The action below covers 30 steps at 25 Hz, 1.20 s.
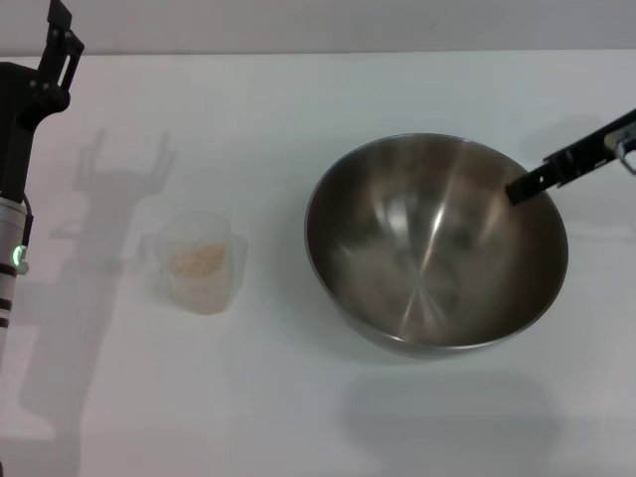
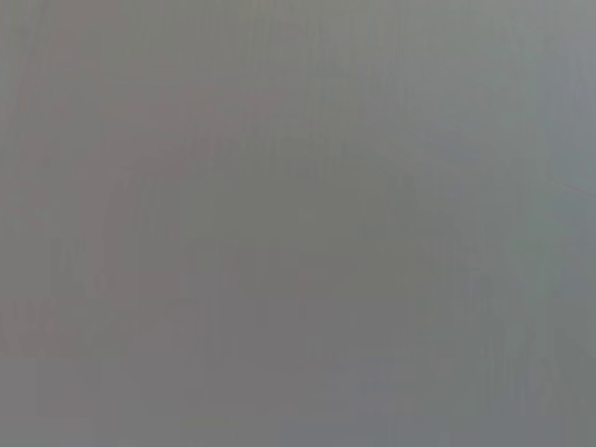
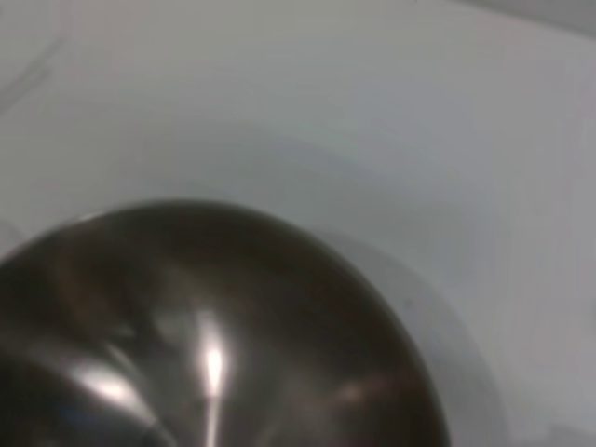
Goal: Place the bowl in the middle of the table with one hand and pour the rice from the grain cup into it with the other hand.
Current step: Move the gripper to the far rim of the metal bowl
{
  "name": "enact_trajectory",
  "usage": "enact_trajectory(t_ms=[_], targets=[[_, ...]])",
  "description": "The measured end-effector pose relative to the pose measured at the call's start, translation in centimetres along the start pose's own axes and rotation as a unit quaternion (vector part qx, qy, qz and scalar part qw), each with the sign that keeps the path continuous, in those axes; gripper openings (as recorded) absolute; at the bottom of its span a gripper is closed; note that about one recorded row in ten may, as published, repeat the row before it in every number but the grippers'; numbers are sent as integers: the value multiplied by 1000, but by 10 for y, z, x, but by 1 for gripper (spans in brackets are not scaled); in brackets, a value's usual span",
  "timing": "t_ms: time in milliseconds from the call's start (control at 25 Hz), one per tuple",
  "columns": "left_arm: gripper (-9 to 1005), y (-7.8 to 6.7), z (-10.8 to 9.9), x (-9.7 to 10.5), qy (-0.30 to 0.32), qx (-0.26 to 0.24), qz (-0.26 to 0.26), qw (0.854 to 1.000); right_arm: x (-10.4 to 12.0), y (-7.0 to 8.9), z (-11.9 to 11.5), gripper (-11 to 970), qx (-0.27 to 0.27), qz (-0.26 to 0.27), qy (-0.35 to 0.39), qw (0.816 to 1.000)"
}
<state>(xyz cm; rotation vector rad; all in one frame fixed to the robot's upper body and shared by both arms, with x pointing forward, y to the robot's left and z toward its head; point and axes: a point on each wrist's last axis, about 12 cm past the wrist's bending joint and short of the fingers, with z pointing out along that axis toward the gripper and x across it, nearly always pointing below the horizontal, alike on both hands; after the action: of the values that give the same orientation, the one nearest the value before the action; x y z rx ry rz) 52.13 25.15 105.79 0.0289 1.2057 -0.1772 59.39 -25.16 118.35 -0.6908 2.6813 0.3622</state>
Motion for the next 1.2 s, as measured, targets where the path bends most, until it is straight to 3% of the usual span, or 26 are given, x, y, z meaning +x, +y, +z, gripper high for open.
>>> enact_trajectory(t_ms=[400, 840, 960, 1160, 1200], targets=[[802, 0, 0, 1, 5, 0, 0, 1000, 2, -2, 16, 686, -14, -3, 13, 1000], [797, 1, 1, 2, 9, 0, 4, 1000, -2, -2, 23, 483, -13, -4, 18, 1000], [795, 1, 1, 3, 11, 0, 4, 1000, -3, -3, 25, 266, -12, -4, 17, 1000], [793, 2, 1, 3, 12, -1, 4, 1000, -4, -3, 24, 49, -10, -7, 13, 1000], [792, 2, 1, 3, 12, -1, 4, 1000, -5, -3, 23, 45, -10, -6, 12, 1000]])
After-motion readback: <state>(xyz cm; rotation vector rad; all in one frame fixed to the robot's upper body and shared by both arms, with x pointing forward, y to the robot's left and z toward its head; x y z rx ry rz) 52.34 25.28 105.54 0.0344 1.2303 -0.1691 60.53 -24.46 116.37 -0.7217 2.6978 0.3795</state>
